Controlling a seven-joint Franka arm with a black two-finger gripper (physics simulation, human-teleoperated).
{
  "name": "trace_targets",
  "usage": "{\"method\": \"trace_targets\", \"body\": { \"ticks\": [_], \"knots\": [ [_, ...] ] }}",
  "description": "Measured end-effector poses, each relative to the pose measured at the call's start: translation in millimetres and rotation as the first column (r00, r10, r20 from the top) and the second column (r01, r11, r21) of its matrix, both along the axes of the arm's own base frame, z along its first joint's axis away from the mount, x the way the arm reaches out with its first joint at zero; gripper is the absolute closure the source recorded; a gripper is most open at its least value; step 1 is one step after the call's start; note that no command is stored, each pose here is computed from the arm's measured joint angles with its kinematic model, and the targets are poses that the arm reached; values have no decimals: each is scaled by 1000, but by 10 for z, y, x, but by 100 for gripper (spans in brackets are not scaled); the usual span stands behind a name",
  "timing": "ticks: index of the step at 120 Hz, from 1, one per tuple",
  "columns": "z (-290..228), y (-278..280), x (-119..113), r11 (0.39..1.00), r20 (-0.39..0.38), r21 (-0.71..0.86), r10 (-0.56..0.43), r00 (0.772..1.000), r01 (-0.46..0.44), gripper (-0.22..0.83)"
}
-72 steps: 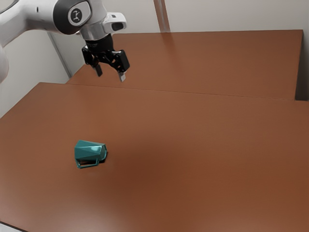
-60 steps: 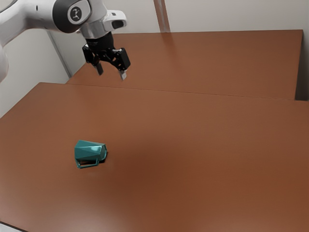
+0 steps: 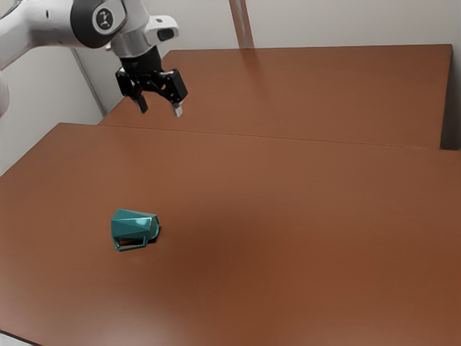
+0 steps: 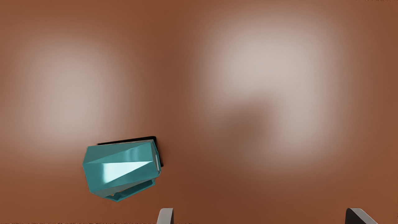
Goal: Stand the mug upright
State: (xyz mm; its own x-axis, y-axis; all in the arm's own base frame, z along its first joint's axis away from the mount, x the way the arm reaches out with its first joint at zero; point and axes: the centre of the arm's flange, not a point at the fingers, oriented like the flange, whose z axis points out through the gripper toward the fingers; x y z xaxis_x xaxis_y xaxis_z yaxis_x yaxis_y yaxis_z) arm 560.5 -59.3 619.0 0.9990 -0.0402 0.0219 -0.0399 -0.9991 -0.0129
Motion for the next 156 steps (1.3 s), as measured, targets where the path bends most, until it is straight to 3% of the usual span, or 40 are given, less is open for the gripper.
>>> {"method": "trace_targets", "body": {
  "ticks": [35,57,78,116,156],
  "knots": [
    [-546,326,-201,992,-109,-115,32,994,-45,0],
    [-885,952,-279,982,-130,-183,15,991,-39,0],
    [-1106,1665,-498,971,-104,-237,2,995,-27,0],
    [-1598,2365,-953,931,-60,-365,-59,996,33,0],
    [-2223,2812,-989,830,4,-554,-76,997,65,0]
  ]
}}
